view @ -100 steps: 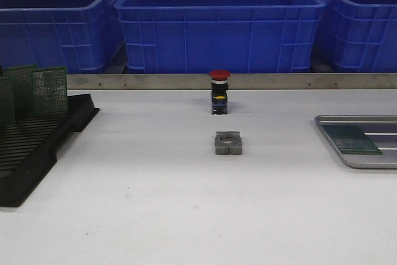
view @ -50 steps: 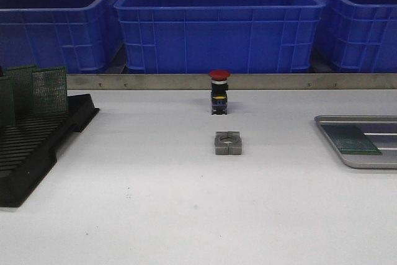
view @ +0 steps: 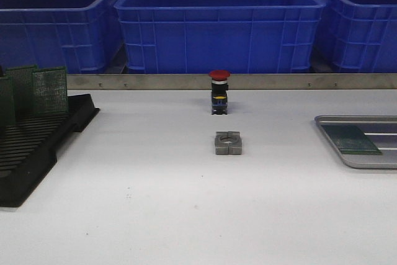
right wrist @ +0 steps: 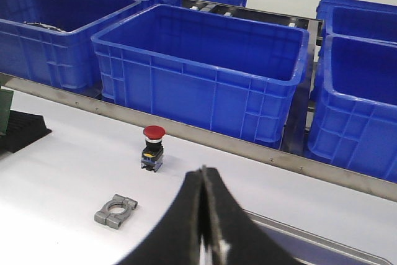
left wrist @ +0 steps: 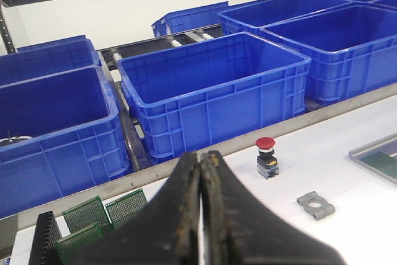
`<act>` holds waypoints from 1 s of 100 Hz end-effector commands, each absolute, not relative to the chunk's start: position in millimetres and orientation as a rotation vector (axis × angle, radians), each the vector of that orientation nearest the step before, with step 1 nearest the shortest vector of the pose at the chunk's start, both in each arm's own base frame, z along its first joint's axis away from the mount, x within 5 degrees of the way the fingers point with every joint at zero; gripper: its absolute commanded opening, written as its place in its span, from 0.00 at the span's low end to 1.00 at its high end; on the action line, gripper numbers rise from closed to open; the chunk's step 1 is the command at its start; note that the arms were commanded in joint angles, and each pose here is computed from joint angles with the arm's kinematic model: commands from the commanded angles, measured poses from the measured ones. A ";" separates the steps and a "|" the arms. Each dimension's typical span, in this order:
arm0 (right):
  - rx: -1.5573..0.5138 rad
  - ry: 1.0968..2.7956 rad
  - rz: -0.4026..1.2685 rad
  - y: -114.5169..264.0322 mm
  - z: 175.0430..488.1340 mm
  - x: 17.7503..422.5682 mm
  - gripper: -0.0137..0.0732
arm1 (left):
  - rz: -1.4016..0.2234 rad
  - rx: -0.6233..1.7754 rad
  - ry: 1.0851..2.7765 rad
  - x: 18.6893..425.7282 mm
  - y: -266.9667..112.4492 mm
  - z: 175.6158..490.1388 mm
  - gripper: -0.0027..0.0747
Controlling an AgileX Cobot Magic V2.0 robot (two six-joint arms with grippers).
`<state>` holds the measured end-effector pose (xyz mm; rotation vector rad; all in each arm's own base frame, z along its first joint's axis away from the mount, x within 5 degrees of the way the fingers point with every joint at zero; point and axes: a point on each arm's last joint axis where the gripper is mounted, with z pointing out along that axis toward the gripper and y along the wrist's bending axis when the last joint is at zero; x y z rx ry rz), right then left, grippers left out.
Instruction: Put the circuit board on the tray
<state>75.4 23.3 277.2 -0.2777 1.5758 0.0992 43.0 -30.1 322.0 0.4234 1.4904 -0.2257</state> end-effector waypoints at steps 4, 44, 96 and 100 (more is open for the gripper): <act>-0.268 1.547 0.123 24.3 286.3 74.8 0.03 | -0.236 0.371 1.443 42.9 -28.1 333.3 0.01; -0.305 1.553 0.158 28.3 285.2 73.7 0.03 | -0.236 0.371 1.443 42.9 -28.1 333.3 0.01; -0.307 1.554 0.159 28.4 285.2 73.6 0.03 | -0.228 0.369 1.439 43.0 -27.7 333.7 0.01; -0.307 1.554 0.159 28.4 285.2 73.6 0.03 | -0.209 0.364 1.435 43.7 -26.4 333.6 0.01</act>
